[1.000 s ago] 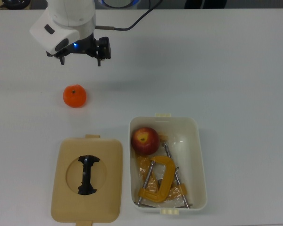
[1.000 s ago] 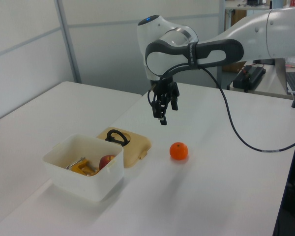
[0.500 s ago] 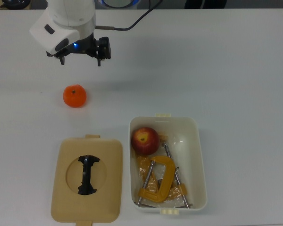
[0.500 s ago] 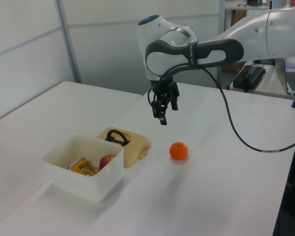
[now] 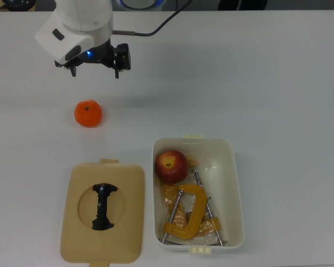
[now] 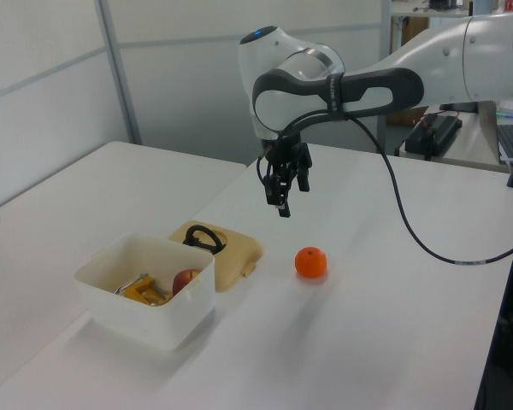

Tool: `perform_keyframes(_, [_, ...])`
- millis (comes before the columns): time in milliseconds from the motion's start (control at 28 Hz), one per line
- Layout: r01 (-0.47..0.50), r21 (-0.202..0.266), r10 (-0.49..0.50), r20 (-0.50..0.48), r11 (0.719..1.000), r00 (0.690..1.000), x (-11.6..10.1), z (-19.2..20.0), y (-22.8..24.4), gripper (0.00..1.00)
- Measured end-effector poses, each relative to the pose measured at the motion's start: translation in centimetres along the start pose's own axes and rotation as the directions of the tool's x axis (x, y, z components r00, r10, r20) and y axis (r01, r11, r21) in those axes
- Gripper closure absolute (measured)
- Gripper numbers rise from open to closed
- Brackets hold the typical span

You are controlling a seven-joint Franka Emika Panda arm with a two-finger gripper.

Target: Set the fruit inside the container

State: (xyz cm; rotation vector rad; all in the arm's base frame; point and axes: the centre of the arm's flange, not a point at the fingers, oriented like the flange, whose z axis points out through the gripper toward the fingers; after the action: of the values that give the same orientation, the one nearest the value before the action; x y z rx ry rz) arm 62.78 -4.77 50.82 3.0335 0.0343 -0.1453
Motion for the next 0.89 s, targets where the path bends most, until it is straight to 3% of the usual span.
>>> perform_keyframes(893, [0.007,0.0,-0.007,0.0,1.0,1.0,0.0,0.0,0.0,0.0])
